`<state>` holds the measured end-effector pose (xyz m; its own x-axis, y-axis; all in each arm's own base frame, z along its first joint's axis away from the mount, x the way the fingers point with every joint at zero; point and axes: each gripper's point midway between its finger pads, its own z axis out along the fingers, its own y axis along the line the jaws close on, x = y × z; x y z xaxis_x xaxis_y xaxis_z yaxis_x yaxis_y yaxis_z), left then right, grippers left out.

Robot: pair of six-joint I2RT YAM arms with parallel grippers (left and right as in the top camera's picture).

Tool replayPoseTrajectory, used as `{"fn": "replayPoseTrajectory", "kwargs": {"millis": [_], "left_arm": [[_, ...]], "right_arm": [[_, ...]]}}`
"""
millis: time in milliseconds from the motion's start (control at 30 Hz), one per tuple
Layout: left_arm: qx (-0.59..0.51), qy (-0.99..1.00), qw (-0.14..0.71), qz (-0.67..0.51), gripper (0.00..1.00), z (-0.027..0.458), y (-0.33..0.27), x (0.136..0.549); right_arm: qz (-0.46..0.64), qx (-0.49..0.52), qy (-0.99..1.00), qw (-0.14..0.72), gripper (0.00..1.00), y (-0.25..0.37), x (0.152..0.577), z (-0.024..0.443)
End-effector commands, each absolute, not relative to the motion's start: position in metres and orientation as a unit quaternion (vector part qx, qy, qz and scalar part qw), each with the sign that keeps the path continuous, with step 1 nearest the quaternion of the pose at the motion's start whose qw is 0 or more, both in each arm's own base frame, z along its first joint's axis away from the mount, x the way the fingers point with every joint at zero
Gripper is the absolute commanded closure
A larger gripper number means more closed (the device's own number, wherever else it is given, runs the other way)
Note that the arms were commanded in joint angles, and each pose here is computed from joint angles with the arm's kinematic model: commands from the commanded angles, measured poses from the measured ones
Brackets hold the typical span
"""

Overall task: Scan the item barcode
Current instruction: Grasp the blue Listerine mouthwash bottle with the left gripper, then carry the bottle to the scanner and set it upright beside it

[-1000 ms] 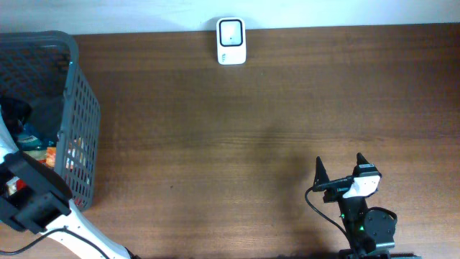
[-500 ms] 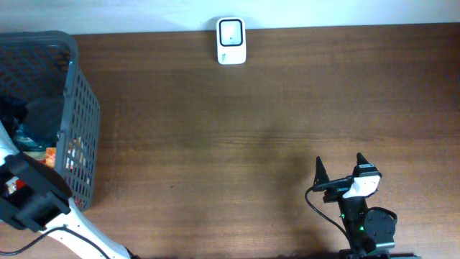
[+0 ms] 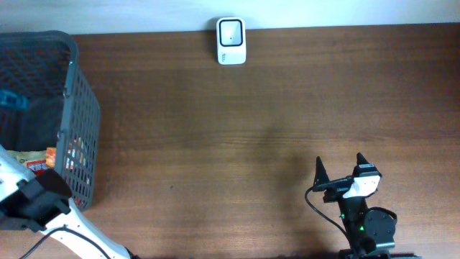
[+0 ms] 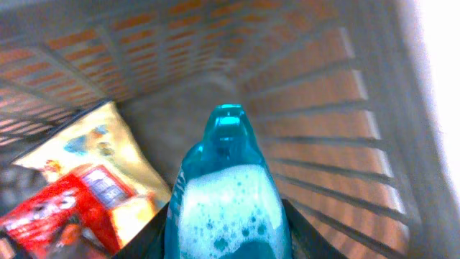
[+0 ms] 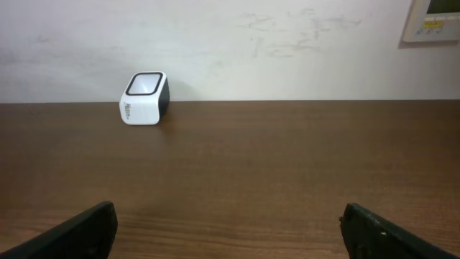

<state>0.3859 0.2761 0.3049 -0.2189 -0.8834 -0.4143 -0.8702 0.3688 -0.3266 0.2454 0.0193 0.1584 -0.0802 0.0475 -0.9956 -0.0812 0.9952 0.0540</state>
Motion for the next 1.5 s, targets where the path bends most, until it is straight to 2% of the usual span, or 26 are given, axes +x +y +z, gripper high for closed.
{"fn": "replayPoseTrajectory", "kwargs": {"millis": [0, 133, 267, 433, 567, 767, 1067, 1233, 1300, 1467], "left_arm": [[-0.502, 0.774, 0.375, -0.089, 0.89, 0.376, 0.244, 0.396], [-0.439, 0.763, 0.455, -0.134, 0.87, 0.438, 0.204, 0.391], [-0.356, 0.771, 0.490, -0.199, 0.87, 0.481, 0.136, 0.389], [-0.249, 0.802, 0.477, -0.259, 0.86, 0.494, 0.032, 0.402], [-0.174, 0.830, 0.453, -0.276, 0.87, 0.484, -0.054, 0.413], [-0.113, 0.887, 0.399, -0.206, 0.84, 0.419, -0.159, 0.434], [-0.002, 0.949, 0.276, -0.153, 0.85, 0.259, -0.304, 0.462], [0.039, 0.963, 0.236, -0.126, 0.82, 0.180, -0.356, 0.459], [0.046, 0.962, 0.237, -0.129, 0.75, 0.166, -0.370, 0.461], [0.048, 0.960, 0.255, -0.101, 0.73, 0.136, -0.376, 0.475]], "right_arm": [[0.048, -0.010, 0.735, 0.676, 0.02, 0.020, 0.245, 0.155], [0.048, -0.010, 0.735, 0.676, 0.02, 0.020, 0.245, 0.155], [0.048, -0.010, 0.735, 0.676, 0.02, 0.020, 0.245, 0.155], [0.048, -0.010, 0.735, 0.676, 0.02, 0.020, 0.245, 0.155], [0.048, -0.010, 0.735, 0.676, 0.02, 0.020, 0.245, 0.155], [0.048, -0.010, 0.735, 0.676, 0.02, 0.020, 0.245, 0.155], [0.048, -0.010, 0.735, 0.676, 0.02, 0.020, 0.245, 0.155], [0.048, -0.010, 0.735, 0.676, 0.02, 0.020, 0.245, 0.155], [0.048, -0.010, 0.735, 0.676, 0.02, 0.020, 0.245, 0.155], [0.048, -0.010, 0.735, 0.676, 0.02, 0.020, 0.245, 0.155]]}}
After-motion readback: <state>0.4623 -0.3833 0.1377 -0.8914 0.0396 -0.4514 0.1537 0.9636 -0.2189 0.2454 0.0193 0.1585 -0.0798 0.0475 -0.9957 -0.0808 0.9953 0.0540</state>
